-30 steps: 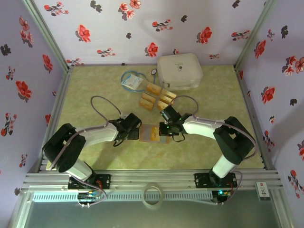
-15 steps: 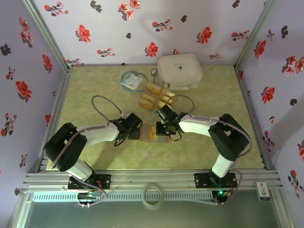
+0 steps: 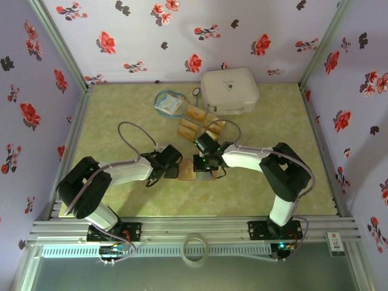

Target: Put the credit cards into the card holder

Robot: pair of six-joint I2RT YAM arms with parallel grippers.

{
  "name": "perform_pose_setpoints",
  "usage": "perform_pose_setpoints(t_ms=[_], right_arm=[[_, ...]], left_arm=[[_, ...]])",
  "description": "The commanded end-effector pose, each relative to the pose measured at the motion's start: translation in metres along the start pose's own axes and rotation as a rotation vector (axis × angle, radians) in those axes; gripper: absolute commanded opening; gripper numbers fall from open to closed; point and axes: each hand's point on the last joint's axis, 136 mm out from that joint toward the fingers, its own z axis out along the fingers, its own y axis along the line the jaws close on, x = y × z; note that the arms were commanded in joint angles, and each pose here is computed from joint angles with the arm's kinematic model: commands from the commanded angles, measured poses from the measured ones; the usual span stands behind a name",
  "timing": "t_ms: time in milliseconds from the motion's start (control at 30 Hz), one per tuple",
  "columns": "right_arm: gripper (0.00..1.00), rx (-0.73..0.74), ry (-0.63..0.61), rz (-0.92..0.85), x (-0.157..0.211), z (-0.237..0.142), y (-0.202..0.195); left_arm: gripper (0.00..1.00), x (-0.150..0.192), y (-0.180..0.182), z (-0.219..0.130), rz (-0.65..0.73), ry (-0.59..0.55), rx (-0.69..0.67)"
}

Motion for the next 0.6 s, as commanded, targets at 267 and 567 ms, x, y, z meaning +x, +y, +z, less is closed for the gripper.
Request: perform_pose_setpoints(t_ms=[267,567], right_arm=[[0.00,0.000,-0.029,-0.028,-0.005,-0.022,0.005],[0.00,-0.013,-0.063,0.006,-0.004,-0.042,-0.007]], left_arm=[[1.00,0.023,-0.015,-0.002,-0.052,0.036,0.076],[1.00,0.015,0.009,-0.010,-0.075,0.016,0.036]])
